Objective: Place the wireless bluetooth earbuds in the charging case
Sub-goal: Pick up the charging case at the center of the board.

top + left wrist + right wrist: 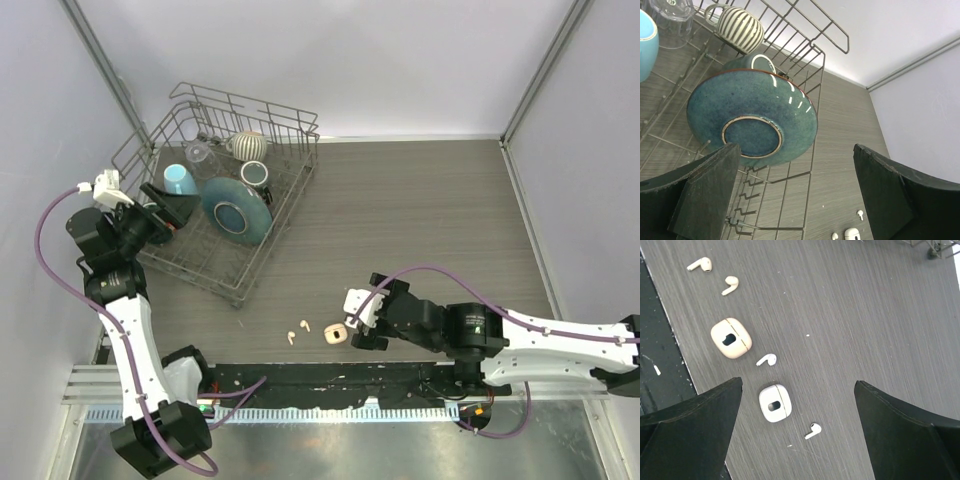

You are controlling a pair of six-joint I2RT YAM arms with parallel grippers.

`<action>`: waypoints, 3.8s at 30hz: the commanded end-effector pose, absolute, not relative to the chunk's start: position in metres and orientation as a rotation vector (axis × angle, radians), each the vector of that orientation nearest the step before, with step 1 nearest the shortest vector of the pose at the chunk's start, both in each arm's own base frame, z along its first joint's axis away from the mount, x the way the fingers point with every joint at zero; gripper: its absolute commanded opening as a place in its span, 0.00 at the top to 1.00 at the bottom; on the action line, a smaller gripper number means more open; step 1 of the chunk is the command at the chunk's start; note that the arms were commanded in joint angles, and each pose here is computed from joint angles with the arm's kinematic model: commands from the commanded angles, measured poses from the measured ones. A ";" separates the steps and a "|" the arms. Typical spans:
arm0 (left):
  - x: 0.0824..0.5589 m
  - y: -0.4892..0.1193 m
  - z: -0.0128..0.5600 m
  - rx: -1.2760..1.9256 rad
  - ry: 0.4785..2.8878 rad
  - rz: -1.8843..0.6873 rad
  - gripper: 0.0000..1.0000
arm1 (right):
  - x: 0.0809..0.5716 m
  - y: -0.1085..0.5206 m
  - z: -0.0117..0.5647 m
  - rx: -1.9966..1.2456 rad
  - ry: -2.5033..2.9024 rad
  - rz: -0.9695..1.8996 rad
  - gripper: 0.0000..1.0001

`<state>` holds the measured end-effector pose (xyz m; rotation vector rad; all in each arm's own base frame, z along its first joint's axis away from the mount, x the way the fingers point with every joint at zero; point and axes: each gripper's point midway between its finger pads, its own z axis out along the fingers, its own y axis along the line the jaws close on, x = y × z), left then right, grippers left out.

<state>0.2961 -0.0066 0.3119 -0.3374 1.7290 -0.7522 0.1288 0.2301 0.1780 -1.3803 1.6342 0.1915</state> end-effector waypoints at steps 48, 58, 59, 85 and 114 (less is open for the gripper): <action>0.287 -0.020 0.310 -0.196 1.700 -0.788 0.00 | 0.109 0.287 0.126 -1.935 1.409 0.498 0.10; 0.286 -0.023 0.307 -0.190 1.700 -0.806 0.00 | 0.104 0.299 0.112 -2.019 1.441 0.626 0.15; 0.286 -0.023 0.307 -0.190 1.700 -0.806 0.00 | 0.105 0.300 0.109 -2.027 1.449 0.623 0.15; 0.287 -0.024 0.298 -0.193 1.712 -0.829 0.00 | 0.130 0.316 0.039 -2.065 1.588 0.678 0.21; 0.299 0.006 0.304 -0.464 1.666 -0.722 0.00 | 0.177 0.336 0.093 -1.680 1.611 0.539 0.99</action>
